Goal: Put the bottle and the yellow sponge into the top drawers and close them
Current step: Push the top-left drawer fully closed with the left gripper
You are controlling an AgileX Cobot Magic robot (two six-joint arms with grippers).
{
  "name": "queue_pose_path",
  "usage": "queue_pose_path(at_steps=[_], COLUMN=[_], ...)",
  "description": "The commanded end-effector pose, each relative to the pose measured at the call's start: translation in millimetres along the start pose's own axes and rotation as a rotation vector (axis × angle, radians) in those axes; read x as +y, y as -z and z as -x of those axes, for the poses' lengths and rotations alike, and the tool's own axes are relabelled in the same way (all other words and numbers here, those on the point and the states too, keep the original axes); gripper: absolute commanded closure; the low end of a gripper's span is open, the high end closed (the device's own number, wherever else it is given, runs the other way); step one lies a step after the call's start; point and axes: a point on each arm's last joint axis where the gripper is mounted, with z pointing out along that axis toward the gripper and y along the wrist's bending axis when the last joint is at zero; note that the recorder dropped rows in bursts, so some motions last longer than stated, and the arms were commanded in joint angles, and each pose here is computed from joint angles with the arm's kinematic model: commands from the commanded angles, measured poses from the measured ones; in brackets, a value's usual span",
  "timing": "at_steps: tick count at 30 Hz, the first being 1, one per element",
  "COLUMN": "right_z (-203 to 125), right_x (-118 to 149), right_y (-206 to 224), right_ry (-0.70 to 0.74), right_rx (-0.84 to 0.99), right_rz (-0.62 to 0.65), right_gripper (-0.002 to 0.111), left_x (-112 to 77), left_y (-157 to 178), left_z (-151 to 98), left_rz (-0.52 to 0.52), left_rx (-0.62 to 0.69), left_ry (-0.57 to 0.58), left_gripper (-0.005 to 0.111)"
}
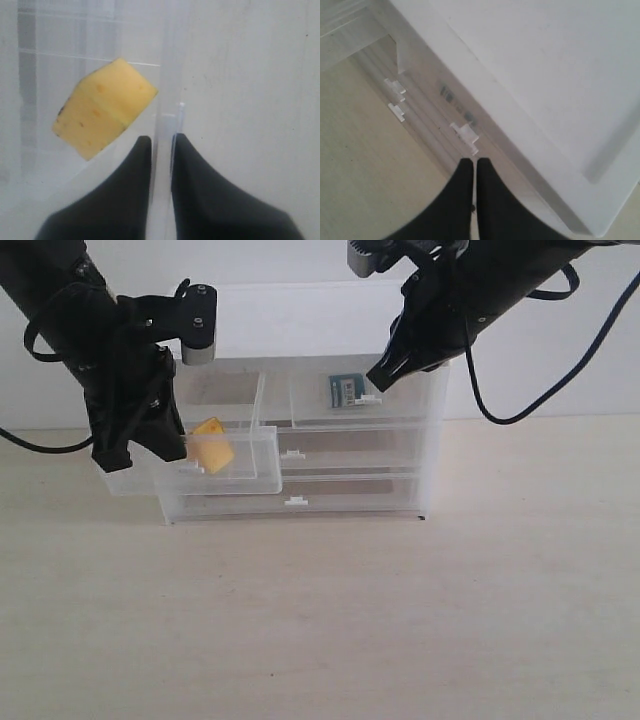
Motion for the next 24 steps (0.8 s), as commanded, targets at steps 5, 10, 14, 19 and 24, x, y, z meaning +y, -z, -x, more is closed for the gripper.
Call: queue_pose_path(at_steps=[5,10,14,19,24], right_z=[-0.4,0.5,1.9,2.2,2.8], right_x=[-1.8,-2.4,-3.3,-3.2,-2.2], right_y=[1.3,1.3,1.3,1.3,1.3], right_ry=[0.003,0.003,0.001,-0.003,-0.019], right_rx=[0.009,-0.001,-0.016,-0.02,-0.026], right_rz=[0.006,-0.001,-0.011,-0.01,0.002], right_gripper=[0.108,0.108,0.108,0.108,0.108], left_x=[9.0,-13.2,-25.7,-40.6,-28.4], left_y=[20.8,74.5,69.0,26.9,-3.8], left_z=[-0.5,-0.2,-4.8,-14.2,-13.8], left_rz=[0.129,0.142,0.059,-0.08,-0.005], left_rx=[-0.025,-0.094,-0.061,0.023,-0.038], left_ry=[0.131,0.361,0.581,0.693,0.859], left_gripper=[0.028,0.038,0.092,0.103,0.103])
